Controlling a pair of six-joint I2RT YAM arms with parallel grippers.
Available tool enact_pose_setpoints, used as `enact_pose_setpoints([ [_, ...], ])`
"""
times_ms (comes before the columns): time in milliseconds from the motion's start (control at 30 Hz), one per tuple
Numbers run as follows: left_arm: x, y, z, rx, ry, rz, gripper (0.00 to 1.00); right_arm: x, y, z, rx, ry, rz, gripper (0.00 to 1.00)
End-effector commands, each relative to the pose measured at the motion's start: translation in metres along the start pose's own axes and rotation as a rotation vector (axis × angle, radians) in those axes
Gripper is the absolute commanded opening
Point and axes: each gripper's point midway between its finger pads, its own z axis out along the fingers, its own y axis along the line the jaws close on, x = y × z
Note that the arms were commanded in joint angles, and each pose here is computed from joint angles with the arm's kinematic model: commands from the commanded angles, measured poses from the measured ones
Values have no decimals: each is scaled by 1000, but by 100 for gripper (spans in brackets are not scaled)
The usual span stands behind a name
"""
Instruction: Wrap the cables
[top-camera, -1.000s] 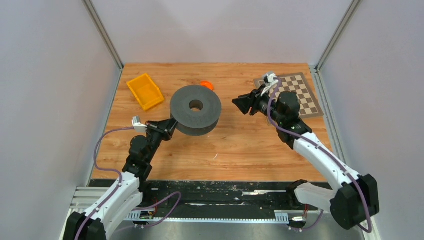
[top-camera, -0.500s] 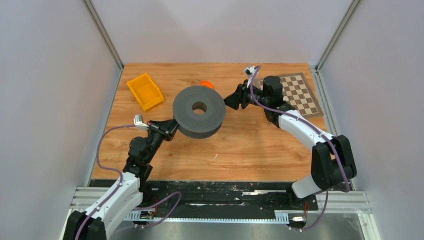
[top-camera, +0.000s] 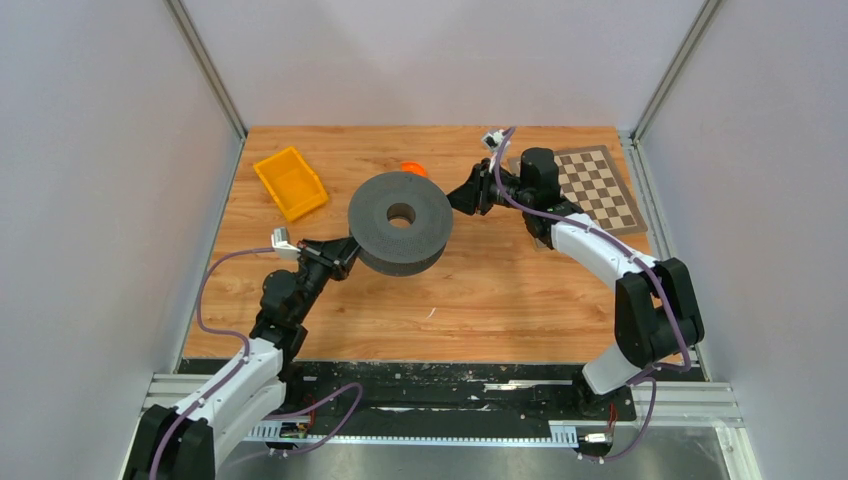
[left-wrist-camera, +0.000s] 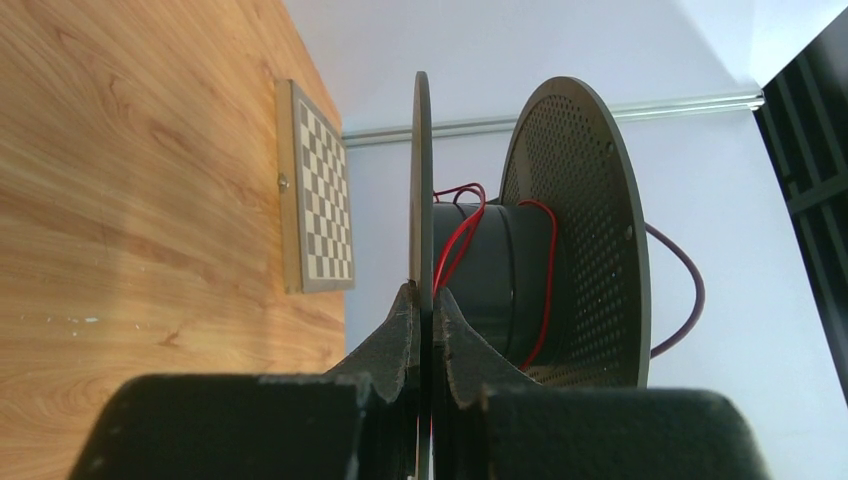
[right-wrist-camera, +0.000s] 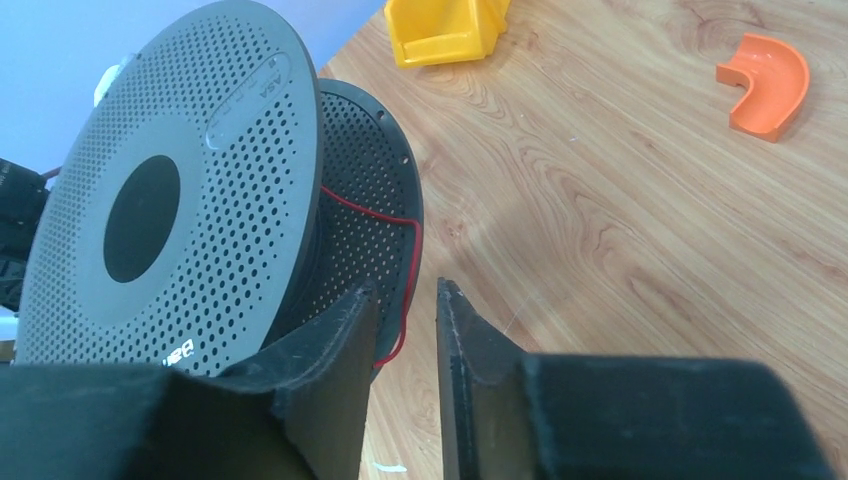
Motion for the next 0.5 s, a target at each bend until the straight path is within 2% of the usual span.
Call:
enact_pose_setpoints([
  [0, -4, -46, 0, 167, -12, -15, 0, -18, 14, -1, -54, -58, -19, 25],
  [200, -4, -46, 3, 168, -11, -23, 0, -16, 14, -4, -34, -84, -1, 20],
  [333, -3, -47, 4, 173, -4, -34, 0, -21, 12, -3, -22, -78, -18, 34],
  [467, -3, -49, 3, 180, -2, -38, 0, -28, 11, -2, -8, -78, -42, 38],
])
